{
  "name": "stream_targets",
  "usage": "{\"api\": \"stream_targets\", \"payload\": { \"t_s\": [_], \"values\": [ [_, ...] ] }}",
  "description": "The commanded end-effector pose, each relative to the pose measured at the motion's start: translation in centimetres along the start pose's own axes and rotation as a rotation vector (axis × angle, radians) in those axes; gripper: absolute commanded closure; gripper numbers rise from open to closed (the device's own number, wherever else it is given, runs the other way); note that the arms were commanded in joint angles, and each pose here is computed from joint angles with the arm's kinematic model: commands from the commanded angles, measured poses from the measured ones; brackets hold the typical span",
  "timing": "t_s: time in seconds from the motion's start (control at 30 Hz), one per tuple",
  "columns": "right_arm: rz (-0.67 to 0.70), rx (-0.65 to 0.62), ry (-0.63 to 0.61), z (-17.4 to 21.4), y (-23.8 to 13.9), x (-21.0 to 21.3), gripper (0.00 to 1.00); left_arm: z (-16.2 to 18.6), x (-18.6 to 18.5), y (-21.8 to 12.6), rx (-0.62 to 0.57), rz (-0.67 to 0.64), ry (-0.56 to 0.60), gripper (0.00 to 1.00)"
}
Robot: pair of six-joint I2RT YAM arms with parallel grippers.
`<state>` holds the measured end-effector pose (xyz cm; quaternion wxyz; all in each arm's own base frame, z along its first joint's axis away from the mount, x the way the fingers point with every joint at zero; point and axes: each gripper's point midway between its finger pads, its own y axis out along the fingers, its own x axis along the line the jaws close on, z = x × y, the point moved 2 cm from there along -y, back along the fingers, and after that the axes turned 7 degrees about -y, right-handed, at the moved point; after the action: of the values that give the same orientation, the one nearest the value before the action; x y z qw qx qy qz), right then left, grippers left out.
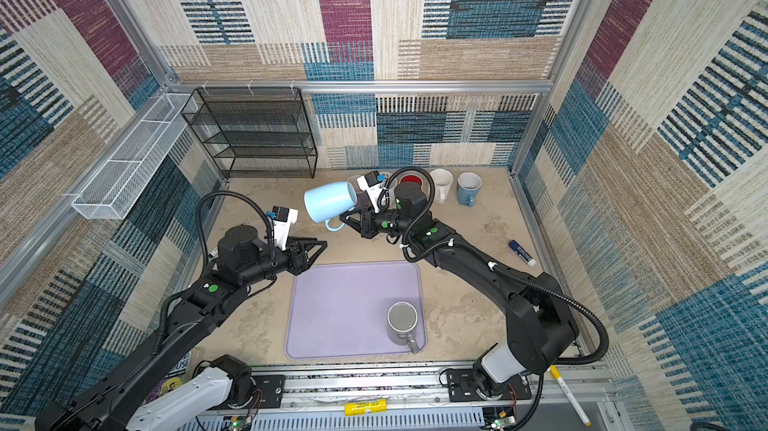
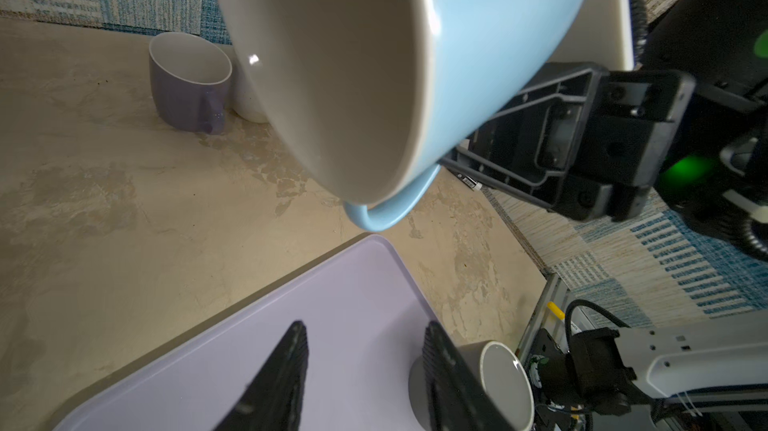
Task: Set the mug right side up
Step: 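Carry the light blue mug toward the left gripper, opening toward it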
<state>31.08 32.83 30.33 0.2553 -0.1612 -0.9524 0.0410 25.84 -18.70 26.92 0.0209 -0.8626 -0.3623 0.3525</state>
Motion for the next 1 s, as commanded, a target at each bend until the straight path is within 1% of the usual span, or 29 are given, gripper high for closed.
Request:
{"api": "stream_targets", "payload": {
  "t_s": [0.0,0.33,0.67,0.87,0.97],
  "values": [
    [-0.093,-0.088,-0.062,-2.4,-0.5,2.2,1.0,-1.7,-1.8,-0.5,-0.098,0.11,0.02,0.54],
    [-0.187,-0.09,-0.083,-2.4,0.1,4.3,1.0,-2.2,-3.0,-1.8,-0.19,0.207,0.052,0.53],
    [-0.274,-0.08,-0.119,-2.6,0.4,7.2,1.0,-3.0,-3.2,-2.4,-0.231,0.239,0.047,0.53],
    [-0.312,-0.08,-0.12,-2.5,0.5,8.2,1.0,-3.6,-4.0,-3.2,-0.283,0.29,0.062,0.54],
    [-0.333,-0.075,-0.114,-2.3,0.7,8.4,1.0,-3.3,-4.5,-3.5,-0.271,0.326,0.075,0.55]
  ]
}}
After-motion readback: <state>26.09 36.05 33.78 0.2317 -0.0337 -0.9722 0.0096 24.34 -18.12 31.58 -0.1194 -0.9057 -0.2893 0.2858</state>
